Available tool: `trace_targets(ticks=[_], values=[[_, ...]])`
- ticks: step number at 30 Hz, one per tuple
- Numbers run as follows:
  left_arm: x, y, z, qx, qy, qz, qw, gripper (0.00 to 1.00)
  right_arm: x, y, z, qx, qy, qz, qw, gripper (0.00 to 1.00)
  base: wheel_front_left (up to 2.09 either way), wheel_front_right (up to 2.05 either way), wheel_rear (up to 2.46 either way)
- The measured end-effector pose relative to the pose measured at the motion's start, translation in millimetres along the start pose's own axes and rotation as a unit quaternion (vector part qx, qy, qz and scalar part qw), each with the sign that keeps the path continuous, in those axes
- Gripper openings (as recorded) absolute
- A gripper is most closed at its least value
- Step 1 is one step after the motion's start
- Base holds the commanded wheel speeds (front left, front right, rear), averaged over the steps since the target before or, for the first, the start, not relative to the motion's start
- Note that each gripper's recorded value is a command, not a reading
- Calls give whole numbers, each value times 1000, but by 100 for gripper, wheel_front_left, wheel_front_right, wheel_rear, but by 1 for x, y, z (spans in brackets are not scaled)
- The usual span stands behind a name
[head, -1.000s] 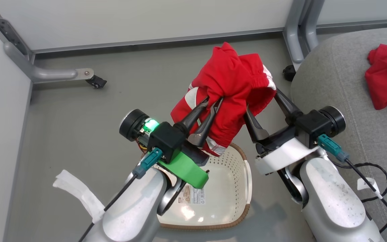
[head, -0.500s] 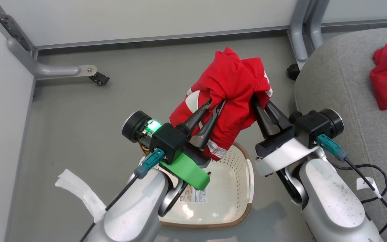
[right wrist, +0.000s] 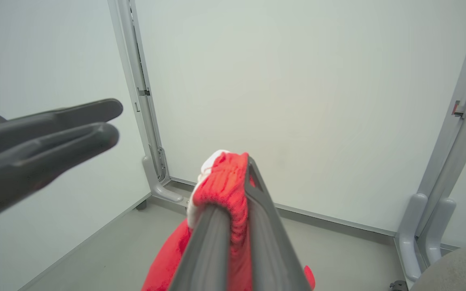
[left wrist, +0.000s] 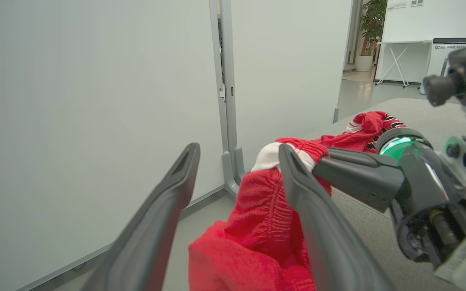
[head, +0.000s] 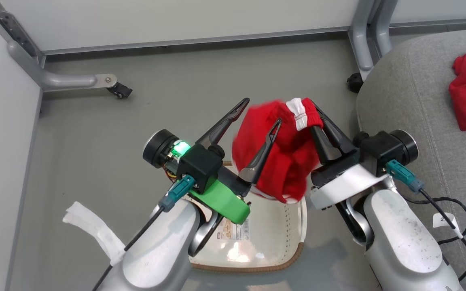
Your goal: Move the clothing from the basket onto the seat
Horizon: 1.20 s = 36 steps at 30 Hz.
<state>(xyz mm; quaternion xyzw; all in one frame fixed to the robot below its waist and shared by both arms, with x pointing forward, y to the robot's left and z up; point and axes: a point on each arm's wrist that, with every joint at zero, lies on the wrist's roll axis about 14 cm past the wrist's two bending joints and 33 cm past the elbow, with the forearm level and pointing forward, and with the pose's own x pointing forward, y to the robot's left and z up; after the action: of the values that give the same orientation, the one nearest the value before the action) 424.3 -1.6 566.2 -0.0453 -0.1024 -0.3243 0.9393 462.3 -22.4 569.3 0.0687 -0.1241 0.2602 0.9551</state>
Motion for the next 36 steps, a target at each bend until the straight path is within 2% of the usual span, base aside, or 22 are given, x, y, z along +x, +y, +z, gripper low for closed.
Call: trace_targets(ticks=[20,36], values=[[12,-12,-7,-4,2,-25,1000,100,-11,-26,5,-6,-3,-40,999,0,0,0,0],[36,-54,-26,-17,12,-102,995,100,-55,-90,35,-43,-27,-143,988,0,0,0,0]])
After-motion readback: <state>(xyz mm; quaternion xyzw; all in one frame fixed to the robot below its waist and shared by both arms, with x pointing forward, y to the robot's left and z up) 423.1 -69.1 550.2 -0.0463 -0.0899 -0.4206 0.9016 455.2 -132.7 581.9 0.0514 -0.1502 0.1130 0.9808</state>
